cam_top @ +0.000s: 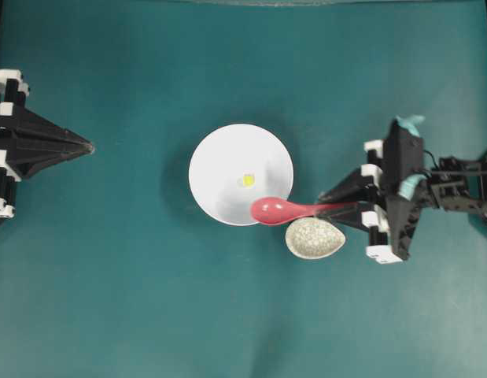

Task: Scoop the yellow hexagonal prism block from the bowl with a spoon using the right arm.
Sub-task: 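Lift the red spoon with the right gripper and carry it over the bowl, then lower the spoon into the bowl and push it toward the yellow block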

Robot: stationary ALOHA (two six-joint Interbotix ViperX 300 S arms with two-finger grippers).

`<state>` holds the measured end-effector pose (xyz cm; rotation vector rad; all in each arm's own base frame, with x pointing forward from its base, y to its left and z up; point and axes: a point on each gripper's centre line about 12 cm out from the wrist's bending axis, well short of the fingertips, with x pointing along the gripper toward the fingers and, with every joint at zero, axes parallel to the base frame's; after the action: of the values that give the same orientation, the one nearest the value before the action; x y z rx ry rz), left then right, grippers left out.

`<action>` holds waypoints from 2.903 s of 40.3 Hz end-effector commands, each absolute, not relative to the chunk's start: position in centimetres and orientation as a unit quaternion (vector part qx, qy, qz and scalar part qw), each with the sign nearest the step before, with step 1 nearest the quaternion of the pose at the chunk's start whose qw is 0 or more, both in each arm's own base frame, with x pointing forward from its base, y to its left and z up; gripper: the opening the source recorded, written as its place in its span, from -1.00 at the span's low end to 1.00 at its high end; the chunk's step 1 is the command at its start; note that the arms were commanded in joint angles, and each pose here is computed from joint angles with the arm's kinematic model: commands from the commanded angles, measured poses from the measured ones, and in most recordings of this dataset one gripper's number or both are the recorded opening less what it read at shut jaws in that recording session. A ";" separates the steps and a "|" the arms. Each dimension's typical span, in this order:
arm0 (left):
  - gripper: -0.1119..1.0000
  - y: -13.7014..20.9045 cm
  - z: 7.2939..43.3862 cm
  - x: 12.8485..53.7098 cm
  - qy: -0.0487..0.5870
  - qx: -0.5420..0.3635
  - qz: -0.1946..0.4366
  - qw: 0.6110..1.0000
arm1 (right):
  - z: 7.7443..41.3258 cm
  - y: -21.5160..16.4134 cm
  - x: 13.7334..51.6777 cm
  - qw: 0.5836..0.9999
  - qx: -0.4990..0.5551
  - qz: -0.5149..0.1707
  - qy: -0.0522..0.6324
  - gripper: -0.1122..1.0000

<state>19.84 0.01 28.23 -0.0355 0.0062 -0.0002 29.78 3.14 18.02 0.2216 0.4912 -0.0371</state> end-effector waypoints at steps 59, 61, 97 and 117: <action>-0.78 0.4 29.3 20.1 -0.002 0.000 0.010 1.000 | 25.1 -3.6 38.4 0.785 0.229 -0.052 0.573 -0.37; -0.78 0.4 29.3 20.1 -0.002 0.001 0.010 1.000 | 25.1 -3.6 38.6 0.786 0.228 -0.052 0.573 -0.37; -0.78 0.4 29.3 20.0 0.002 0.001 0.010 1.000 | 22.4 -3.6 39.2 0.750 0.226 -0.055 0.619 -0.37; -0.78 0.5 29.3 20.0 0.001 0.001 0.011 1.000 | 20.8 -3.8 39.7 0.746 0.222 -0.056 0.626 -0.37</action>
<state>19.84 0.40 28.24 -0.0021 0.0307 0.0189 39.26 -3.69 19.84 0.4948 1.4109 -0.1259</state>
